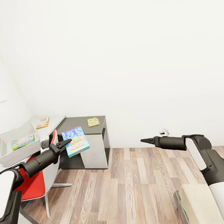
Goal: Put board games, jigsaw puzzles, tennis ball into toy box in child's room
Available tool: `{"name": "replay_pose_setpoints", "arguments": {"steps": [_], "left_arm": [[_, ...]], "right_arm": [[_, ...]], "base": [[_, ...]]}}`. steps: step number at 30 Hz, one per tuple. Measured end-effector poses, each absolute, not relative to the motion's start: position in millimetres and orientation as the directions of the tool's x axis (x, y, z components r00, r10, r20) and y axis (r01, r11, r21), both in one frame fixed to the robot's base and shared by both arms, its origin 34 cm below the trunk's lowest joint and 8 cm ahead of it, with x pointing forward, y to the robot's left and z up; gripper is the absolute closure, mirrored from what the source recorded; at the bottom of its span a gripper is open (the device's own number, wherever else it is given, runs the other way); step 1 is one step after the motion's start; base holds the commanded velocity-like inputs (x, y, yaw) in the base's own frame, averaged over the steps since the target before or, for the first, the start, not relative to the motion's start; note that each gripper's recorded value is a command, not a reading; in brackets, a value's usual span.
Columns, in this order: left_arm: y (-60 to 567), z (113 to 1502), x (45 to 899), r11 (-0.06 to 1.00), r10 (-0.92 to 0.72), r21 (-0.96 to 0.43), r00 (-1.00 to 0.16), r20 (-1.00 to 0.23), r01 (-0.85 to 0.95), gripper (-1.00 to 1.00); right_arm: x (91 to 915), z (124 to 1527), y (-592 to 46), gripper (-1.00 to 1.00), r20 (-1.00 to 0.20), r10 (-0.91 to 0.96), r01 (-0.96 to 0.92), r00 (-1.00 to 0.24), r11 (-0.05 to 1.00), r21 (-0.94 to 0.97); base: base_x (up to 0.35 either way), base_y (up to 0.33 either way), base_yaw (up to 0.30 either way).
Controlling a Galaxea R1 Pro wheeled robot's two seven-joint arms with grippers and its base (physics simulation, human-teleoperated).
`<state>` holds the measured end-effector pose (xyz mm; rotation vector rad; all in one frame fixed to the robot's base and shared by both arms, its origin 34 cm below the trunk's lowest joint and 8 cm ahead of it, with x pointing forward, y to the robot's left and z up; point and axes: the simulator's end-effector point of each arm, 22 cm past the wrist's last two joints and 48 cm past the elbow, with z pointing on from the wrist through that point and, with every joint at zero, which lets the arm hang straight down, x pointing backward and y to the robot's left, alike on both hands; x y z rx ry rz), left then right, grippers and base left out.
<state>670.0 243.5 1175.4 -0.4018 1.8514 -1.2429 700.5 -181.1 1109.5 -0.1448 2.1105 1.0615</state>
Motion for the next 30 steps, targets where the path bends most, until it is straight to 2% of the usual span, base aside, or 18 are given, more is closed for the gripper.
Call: {"name": "replay_pose_setpoints", "arguments": {"steps": [7,14,23,30], "left_arm": [[257,1174,668,0.447,-0.682,-0.878,-0.569,-0.459,0.172,1.0],[259,1175,668,0.445,-0.686,-0.879,-0.565,-0.458,0.172,1.0],[257,1175,668,0.445,-0.684,-0.879,-0.567,-0.459,0.174,1.0],[248,1172,668,0.44,-0.675,-0.88,-0.582,-0.454,0.177,1.0]], "right_arm": [[702,1102,-170,-1.0,-0.664,0.218,-0.391,-0.715,0.663,0.638],[702,1101,-170,-1.0,-0.664,0.218,-0.389,-0.715,0.665,0.638],[703,1101,-169,-1.0,-0.664,0.217,-0.388,-0.716,0.666,0.637],[703,1100,-168,-1.0,-0.663,0.217,-0.388,-0.716,0.666,0.637]], "base": [[0.315,-0.02,0.125],[0.333,0.023,0.252],[0.328,0.124,0.282],[0.131,0.047,0.292]]}}
